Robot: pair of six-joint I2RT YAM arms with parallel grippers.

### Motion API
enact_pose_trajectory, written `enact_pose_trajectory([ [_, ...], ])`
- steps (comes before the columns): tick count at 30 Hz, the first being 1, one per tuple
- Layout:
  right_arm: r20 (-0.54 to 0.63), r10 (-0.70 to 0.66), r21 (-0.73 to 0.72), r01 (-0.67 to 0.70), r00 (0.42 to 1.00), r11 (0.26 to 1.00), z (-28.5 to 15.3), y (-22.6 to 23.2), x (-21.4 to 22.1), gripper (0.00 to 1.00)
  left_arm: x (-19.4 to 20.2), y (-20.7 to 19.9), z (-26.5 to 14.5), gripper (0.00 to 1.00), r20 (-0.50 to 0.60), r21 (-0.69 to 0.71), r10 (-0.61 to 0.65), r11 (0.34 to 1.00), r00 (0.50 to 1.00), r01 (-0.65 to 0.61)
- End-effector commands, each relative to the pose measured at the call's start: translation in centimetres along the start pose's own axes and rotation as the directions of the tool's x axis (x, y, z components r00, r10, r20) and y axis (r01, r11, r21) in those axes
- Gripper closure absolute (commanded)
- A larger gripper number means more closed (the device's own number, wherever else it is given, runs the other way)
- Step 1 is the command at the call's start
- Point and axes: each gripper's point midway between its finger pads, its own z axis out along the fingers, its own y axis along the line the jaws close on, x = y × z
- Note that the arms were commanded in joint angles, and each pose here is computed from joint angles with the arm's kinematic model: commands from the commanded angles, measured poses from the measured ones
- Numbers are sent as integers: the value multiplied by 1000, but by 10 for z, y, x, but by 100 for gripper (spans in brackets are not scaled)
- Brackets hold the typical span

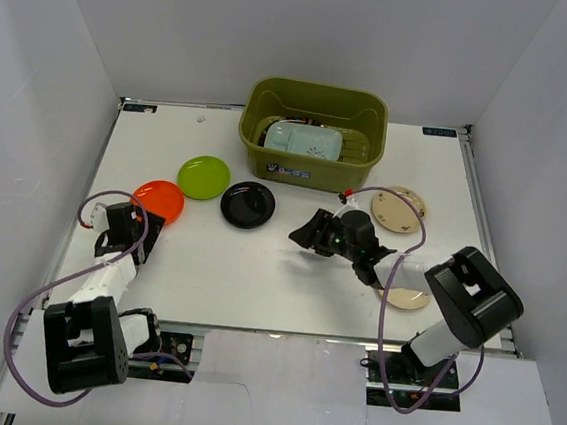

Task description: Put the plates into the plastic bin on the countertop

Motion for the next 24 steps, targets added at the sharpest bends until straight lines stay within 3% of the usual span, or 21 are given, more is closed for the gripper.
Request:
enact_pose_trajectory([
  [1,80,81,-59,-76,993,995,17,16,-16,39,-14,-4,10,13,44,26,-52,998,998,51],
  [11,56,162,-1,-162,985,987,83,5,-9,37,-22,8,35,35,82,-60,-83,994,993,88],
  [18,148,197,72,-209,969,975,115,-9,-30,39,-27,17,43,68,88,-131,-41,990,995,52],
  [19,138,198,91,-211,970,973,117,-15,-25,39,-28,18,42,68,91,-134,-33,990,995,45],
  [22,119,199,107,-212,973,971,131,-17,-23,41,-32,18,37,96,95,-148,7,989,995,7],
  [24,112,193,114,-206,975,972,135,-18,-22,44,-34,15,30,100,89,-147,25,989,996,-12],
])
